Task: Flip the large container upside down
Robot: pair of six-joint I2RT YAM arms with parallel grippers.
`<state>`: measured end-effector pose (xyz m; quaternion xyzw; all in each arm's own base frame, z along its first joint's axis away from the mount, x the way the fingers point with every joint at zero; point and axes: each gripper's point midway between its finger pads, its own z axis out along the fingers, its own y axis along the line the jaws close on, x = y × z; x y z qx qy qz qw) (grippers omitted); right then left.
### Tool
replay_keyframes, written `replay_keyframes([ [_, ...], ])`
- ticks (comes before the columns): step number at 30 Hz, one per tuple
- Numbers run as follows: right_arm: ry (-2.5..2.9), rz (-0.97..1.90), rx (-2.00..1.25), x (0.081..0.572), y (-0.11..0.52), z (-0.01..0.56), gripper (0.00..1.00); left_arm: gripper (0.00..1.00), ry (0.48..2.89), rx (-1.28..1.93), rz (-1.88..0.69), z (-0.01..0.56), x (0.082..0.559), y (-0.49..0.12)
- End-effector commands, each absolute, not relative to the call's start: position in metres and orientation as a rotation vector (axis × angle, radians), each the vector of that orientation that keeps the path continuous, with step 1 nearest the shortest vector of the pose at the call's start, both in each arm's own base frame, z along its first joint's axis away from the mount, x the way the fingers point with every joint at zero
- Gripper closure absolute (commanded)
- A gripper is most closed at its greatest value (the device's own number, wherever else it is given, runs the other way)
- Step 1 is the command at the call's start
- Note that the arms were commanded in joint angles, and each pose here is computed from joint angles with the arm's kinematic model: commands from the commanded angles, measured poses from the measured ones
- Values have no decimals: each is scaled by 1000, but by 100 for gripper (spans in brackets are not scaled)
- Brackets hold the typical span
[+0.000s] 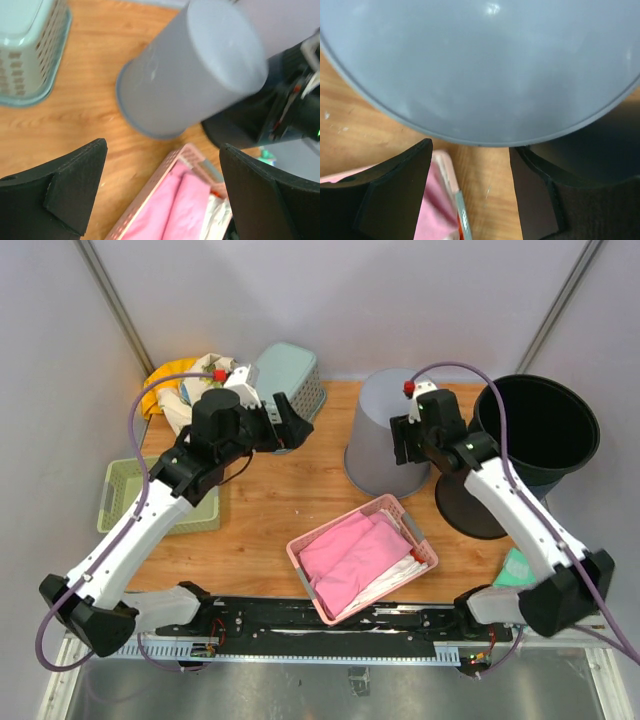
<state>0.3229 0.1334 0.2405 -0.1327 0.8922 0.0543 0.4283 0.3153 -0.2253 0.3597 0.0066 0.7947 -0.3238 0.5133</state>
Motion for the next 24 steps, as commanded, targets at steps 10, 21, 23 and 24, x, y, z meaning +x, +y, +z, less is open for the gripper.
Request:
replay_keyframes([
  [10,2150,242,-377,458,224,235,36,1,1911,-146,-700,306,284,-180],
  [21,1949,132,-387,409,174,364,25,1,1923,39,-789,292,273,-203],
  [23,1888,64,-343,390,147,388,22,1,1920,69,-820,290,273,-213],
  [24,1871,32,-306,381,132,396,22,1,1916,94,-857,291,271,-222],
])
